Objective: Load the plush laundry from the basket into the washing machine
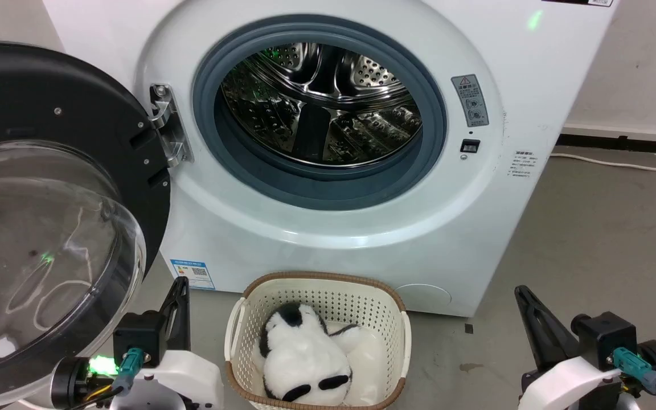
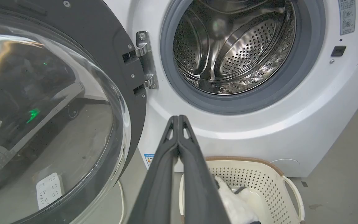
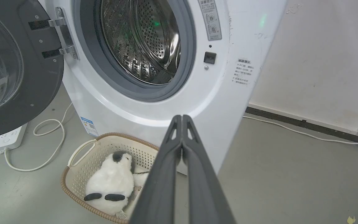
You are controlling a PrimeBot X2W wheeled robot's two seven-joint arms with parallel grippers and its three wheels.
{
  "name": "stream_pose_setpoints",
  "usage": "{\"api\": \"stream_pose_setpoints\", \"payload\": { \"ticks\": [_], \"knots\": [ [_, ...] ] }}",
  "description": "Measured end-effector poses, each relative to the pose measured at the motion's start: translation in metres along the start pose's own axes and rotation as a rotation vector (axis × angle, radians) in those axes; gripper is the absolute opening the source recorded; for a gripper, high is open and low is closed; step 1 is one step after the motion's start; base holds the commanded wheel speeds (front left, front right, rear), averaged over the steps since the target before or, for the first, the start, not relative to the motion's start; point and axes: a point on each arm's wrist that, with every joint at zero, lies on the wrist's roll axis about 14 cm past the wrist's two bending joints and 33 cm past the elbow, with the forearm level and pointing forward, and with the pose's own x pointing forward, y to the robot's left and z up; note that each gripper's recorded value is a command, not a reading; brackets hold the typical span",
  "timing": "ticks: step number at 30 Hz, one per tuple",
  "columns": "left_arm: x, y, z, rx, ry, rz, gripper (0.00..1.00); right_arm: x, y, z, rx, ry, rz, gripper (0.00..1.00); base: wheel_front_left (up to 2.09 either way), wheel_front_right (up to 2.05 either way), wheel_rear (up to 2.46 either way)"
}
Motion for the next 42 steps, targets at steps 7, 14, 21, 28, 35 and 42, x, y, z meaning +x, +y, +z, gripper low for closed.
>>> {"api": "stream_pose_setpoints", "payload": {
  "ticks": [7, 14, 21, 28, 35, 42],
  "knots": [
    [0.0, 0.0, 0.0, 0.0, 0.0, 0.001, 0.0, 0.0, 0.0, 0.0, 0.0, 0.0, 0.0, 0.0, 0.0, 0.0, 0.0],
    [0.0, 0.0, 0.0, 0.0, 0.0, 0.0, 0.0, 0.0, 0.0, 0.0, 0.0, 0.0, 0.0, 0.0, 0.0, 0.0, 0.0],
    [0.0, 0.0, 0.0, 0.0, 0.0, 0.0, 1.0, 0.0, 0.001, 0.0, 0.001, 0.001, 0.002, 1.0, 0.0, 0.0, 0.0],
    [0.0, -0.002, 0.001, -0.002, -0.004, -0.004, 1.0, -0.001, 0.0, 0.001, 0.007, -0.006, -0.001, 1.0, 0.0, 0.0, 0.0],
    [0.001, -0.006, 0.003, -0.012, -0.021, -0.016, 1.0, -0.002, -0.005, 0.003, 0.022, -0.021, -0.016, 1.0, 0.0, 0.0, 0.0],
    [0.005, -0.013, 0.0, -0.023, -0.018, -0.037, 1.0, -0.003, -0.011, -0.002, 0.04, -0.016, -0.034, 1.0, 0.0, 0.0, 0.0]
  ]
}}
